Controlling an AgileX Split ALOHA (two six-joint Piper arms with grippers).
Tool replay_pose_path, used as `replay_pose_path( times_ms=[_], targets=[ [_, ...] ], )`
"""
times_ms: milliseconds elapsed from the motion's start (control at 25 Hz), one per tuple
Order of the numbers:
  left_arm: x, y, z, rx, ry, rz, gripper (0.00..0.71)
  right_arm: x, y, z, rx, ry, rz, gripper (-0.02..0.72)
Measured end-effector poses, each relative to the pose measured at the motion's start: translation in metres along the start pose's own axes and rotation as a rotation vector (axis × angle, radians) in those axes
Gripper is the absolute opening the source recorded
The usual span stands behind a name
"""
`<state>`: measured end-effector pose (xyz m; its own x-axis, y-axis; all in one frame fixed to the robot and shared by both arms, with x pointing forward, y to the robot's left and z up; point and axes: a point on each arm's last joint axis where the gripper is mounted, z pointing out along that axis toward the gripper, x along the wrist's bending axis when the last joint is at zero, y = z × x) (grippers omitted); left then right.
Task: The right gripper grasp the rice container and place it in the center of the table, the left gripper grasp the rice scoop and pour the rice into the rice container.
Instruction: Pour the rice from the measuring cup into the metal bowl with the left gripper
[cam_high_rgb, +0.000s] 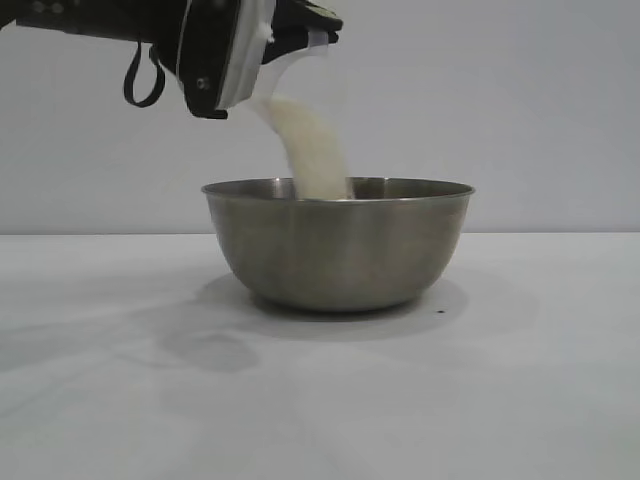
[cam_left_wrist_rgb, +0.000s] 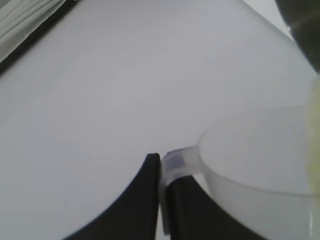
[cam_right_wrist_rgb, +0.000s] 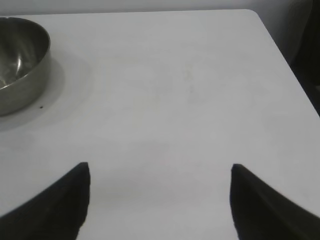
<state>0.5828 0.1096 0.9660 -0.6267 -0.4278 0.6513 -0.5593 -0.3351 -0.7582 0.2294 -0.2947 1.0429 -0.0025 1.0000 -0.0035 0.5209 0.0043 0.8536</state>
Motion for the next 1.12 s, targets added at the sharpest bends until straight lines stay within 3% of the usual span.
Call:
replay_pose_path(
  times_ms=[280,480,880,1000,1120],
  targets=[
    [0.000,0.002,0.000,-0.024,0.005,0.099,0.000,0.000,0.000,0.000,0.000,0.000,0.000,0.515],
    [-0.001,0.010,0.000,-0.126,-0.007,0.172,0.000,0.000,0.000,0.000,0.000,0.000,0.000,0.515],
    [0.000,0.015,0.001,-0.161,-0.004,0.192,0.000,0.000,0.000,0.000,0.000,0.000,0.000,0.515],
    [0.001,0.014,0.002,-0.144,-0.007,0.153,0.000,0.000,0.000,0.000,0.000,0.000,0.000,0.515],
    [0.001,0.007,0.002,-0.062,-0.014,-0.047,0.000,0.000,0.000,0.000,0.000,0.000,0.000,0.515]
  ],
)
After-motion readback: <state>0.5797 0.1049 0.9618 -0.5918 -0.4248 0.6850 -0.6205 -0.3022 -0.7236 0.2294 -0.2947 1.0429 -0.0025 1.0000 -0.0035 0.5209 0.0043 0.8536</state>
